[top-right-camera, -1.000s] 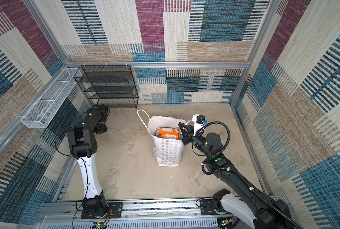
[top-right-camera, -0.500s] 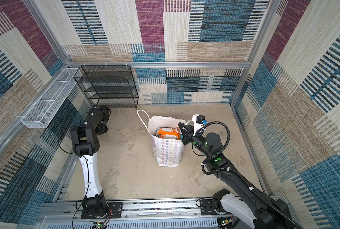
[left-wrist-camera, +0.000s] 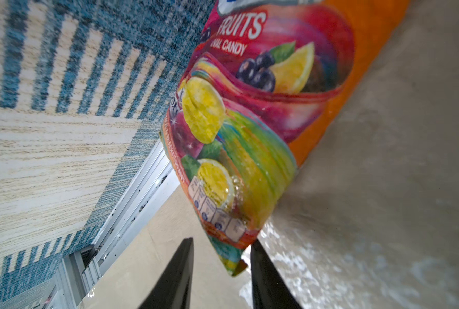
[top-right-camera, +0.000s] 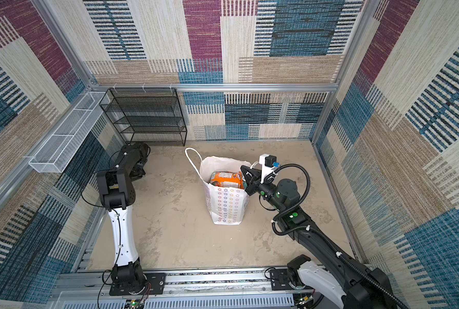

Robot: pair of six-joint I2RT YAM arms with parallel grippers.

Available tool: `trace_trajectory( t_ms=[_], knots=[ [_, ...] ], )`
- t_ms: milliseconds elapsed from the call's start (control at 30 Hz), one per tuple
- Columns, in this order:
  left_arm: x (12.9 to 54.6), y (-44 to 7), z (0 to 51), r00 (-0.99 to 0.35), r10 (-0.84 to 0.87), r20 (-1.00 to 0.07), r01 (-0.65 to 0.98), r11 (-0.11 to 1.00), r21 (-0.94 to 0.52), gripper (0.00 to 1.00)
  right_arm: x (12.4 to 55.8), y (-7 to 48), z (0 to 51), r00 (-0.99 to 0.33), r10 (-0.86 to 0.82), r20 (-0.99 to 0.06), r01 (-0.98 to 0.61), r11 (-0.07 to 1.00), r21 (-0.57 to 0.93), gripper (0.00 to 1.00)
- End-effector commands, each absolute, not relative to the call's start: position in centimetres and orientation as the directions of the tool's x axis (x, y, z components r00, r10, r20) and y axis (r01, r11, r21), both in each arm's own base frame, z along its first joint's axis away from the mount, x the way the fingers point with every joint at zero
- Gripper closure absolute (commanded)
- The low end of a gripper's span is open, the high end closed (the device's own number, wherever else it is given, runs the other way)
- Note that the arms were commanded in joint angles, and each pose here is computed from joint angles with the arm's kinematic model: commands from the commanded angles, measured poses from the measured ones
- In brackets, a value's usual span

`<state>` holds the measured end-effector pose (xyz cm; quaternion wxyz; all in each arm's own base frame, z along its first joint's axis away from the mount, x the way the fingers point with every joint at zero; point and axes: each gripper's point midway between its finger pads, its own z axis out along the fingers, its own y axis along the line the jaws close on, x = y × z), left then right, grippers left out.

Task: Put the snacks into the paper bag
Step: 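Grasp the FOX'S fruits packet's edge with the left gripper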

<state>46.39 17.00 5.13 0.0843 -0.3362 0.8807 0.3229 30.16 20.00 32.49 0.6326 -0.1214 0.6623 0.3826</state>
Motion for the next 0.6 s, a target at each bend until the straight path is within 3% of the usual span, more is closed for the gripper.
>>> trace_trajectory(
  t_ms=[0, 133, 333, 567],
  knots=[
    [46.3, 17.1, 5.3, -0.749, -0.549, -0.372, -0.657, 0.545, 0.52, 0.67, 30.1, 20.1, 33.3, -0.15, 0.337, -0.93, -0.657, 0.669, 0.348, 0.94],
    [46.4, 17.2, 5.3, -0.745, -0.551, -0.375, -0.662, 0.541, 0.519, 0.77, 30.1, 20.1, 33.3, -0.151, 0.337, -0.929, -0.658, 0.668, 0.349, 0.94],
    [46.9, 16.9, 5.5, -0.738, -0.559, -0.378, -0.671, 0.554, 0.492, 1.0, 30.1, 20.1, 33.2, -0.152, 0.337, -0.929, -0.657, 0.668, 0.35, 0.94],
    [47.4, 16.2, 8.1, -0.721, -0.561, -0.406, -0.692, 0.58, 0.429, 1.0, 30.0, 20.0, 33.4, -0.146, 0.339, -0.93, -0.657, 0.669, 0.347, 0.94]
  ],
)
